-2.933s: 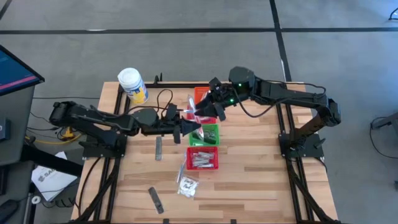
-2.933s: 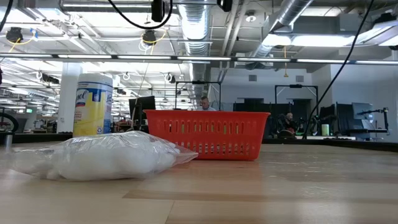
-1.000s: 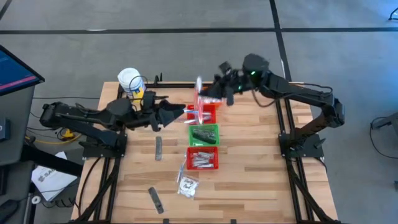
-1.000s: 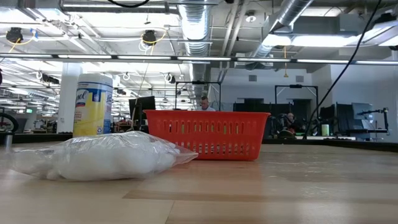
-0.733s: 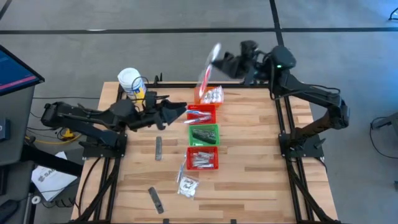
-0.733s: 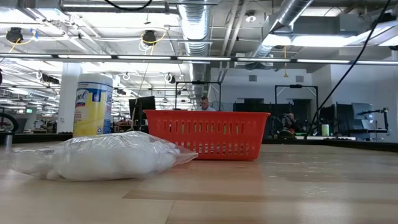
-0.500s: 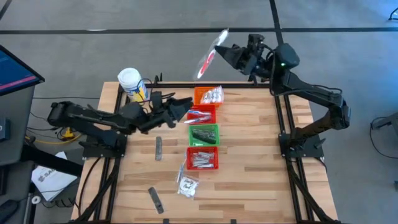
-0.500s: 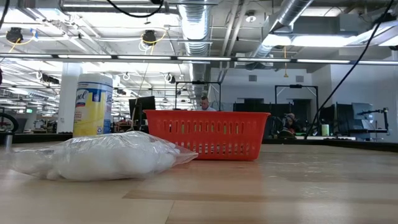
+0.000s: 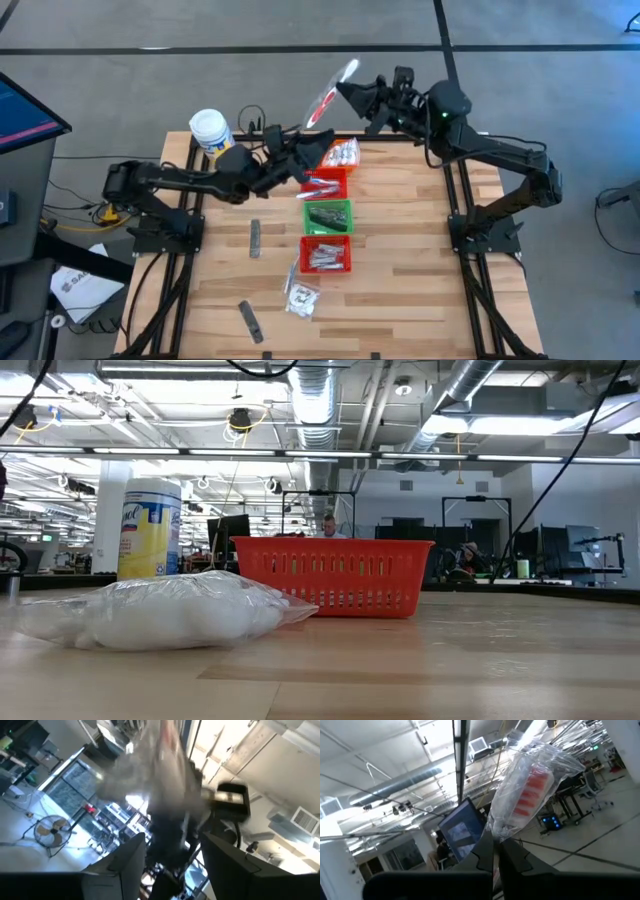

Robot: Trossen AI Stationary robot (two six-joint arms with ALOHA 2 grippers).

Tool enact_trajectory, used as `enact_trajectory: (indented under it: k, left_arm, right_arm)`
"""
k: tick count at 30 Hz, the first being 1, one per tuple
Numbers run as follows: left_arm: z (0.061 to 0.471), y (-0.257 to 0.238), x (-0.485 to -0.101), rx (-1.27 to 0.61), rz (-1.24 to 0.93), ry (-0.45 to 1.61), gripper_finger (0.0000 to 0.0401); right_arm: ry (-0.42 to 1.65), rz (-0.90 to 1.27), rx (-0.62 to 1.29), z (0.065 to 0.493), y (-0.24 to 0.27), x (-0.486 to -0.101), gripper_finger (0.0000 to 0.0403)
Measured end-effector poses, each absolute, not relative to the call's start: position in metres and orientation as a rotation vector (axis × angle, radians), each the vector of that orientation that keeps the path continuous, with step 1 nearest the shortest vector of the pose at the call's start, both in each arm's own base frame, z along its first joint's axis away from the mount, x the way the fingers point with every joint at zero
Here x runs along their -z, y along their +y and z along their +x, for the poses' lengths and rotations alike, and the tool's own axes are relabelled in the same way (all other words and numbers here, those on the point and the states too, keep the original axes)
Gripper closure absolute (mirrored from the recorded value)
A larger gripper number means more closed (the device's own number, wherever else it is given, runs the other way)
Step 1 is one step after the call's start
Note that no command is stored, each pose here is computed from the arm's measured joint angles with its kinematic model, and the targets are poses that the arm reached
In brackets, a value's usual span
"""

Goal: Pick & Place Travel size toiletries
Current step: Put the orange toothbrush into the top red basket

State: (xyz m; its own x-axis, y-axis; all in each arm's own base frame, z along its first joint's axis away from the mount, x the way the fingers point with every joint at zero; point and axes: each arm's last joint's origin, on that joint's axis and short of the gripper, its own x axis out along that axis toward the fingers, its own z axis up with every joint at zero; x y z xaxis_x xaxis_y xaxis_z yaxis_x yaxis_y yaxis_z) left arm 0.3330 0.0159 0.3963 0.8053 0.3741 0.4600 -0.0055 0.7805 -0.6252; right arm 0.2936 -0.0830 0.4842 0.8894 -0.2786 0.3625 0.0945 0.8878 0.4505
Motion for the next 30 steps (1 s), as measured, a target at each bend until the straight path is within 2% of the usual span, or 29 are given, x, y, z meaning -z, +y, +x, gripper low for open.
enact_trajectory:
  k: [9,25,30]
  left_arm:
    - [0.33,0.026,-0.409,-0.234,-0.648,-0.67,0.0224]
    - [0.323,0.028,-0.416,-0.236,-0.627,-0.706,0.0224]
    - [0.323,0.028,-0.416,-0.238,-0.627,-0.704,0.0248]
  right_arm:
    - [-0.378,0.362,0.218,0.299,-0.069,-0.48,0.0403]
    - [-0.341,0.357,0.229,0.3,-0.067,-0.477,0.0399]
    - [-0.342,0.357,0.231,0.3,-0.067,-0.477,0.0399]
